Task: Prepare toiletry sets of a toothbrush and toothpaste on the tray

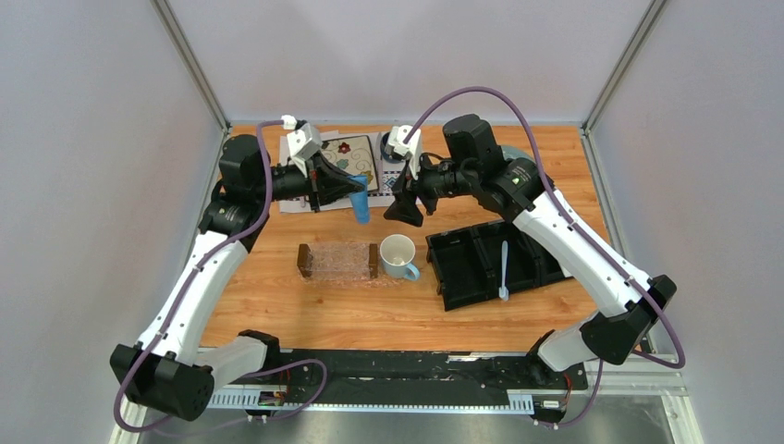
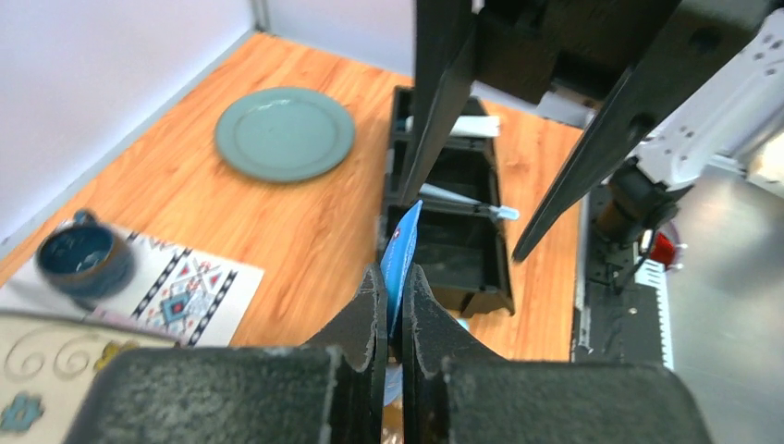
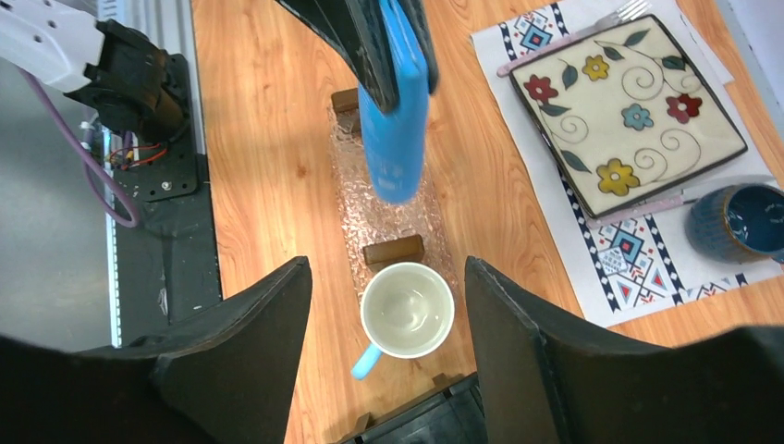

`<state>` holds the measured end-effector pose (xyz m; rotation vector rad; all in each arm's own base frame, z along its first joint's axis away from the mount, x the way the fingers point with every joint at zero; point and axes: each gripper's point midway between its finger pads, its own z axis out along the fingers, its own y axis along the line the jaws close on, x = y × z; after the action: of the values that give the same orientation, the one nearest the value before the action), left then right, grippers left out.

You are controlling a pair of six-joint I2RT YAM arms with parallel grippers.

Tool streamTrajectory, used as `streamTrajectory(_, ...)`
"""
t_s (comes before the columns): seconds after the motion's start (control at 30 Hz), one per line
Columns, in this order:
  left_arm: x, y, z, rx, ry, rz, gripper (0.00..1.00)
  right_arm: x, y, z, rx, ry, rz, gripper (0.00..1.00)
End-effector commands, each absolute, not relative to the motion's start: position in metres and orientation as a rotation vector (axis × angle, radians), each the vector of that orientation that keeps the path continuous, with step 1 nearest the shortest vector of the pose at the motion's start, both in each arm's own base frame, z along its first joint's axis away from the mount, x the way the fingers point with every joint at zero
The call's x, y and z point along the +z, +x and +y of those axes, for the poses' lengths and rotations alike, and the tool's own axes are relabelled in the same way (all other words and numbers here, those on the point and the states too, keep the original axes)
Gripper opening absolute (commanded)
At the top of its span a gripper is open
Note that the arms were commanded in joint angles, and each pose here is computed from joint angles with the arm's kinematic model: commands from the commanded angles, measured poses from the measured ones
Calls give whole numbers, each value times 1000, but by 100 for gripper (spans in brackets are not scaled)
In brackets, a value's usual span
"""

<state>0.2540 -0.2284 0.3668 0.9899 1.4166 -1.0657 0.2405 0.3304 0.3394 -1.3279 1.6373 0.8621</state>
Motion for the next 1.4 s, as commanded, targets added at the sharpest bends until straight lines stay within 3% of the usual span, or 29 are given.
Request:
streamTrajectory(0.0, 366, 255, -203, -902, 956, 1358, 0, 351, 242, 316, 776, -1308, 1593, 66)
streamTrajectory(0.43, 290, 257, -166, -747, 833, 1459, 0, 338, 247, 296, 737, -1258, 1626, 66)
streamTrajectory(0.93, 254, 274, -138, -657, 736, 1437, 0, 317, 258, 272, 690, -1207, 1684, 67)
streamTrajectory(1.37, 241, 260, -117, -679, 695, 1457, 0, 307, 266, 267, 672, -1196, 1707, 67)
